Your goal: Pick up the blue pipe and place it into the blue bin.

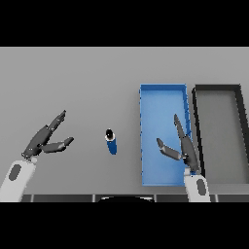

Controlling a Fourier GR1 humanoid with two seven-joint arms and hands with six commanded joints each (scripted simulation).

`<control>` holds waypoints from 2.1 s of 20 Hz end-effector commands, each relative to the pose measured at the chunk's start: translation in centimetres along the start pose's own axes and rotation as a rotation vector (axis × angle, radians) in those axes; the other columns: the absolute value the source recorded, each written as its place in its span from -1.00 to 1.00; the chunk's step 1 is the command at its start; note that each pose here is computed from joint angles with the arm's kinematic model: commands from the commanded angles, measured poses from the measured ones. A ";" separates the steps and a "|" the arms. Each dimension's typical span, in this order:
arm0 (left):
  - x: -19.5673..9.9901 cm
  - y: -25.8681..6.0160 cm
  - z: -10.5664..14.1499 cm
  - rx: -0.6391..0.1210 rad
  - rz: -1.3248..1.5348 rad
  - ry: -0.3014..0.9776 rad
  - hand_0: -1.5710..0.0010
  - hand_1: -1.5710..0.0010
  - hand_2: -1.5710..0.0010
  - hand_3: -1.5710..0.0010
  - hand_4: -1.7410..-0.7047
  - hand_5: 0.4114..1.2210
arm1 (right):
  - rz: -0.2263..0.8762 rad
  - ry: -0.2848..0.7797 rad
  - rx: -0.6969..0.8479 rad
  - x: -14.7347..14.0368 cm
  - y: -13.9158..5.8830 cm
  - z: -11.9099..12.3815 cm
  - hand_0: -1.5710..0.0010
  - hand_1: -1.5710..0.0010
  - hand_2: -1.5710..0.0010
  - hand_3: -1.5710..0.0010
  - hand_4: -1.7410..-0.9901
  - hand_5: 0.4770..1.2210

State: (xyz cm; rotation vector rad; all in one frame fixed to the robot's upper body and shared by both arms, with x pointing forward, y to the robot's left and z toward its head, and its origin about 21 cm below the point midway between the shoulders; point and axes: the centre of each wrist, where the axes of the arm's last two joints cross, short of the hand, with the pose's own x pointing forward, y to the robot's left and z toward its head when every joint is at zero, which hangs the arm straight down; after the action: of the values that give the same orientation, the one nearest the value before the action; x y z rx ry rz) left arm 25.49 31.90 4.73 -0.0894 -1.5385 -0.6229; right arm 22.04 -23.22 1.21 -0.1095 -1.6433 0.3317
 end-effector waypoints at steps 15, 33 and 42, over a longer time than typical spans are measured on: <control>-0.3 -10.1 -2.9 -0.276 0.019 -0.008 1.00 1.00 1.00 1.00 0.04 -0.86 | -0.001 0.000 0.001 0.5 0.5 0.3 1.00 1.00 1.00 1.00 0.36 -0.61; -1.0 -16.7 -9.2 -0.315 0.199 -0.063 0.63 0.42 0.31 0.38 -0.23 -0.13 | -0.019 0.012 -0.010 0.3 -0.3 0.6 1.00 1.00 1.00 1.00 0.44 -0.66; -1.2 -18.4 -8.8 -0.311 0.174 -0.137 -0.77 -0.81 -0.82 -0.72 -0.88 0.85 | -0.023 0.007 -0.006 0.2 -0.4 0.3 1.00 1.00 1.00 1.00 0.46 -0.67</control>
State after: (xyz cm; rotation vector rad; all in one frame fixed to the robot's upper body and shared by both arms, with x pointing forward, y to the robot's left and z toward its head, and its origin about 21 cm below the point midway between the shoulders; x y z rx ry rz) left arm 25.64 12.97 -2.92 -0.5091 -1.5335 -0.7228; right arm 21.71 -23.55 1.50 -0.0958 -1.6392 0.3093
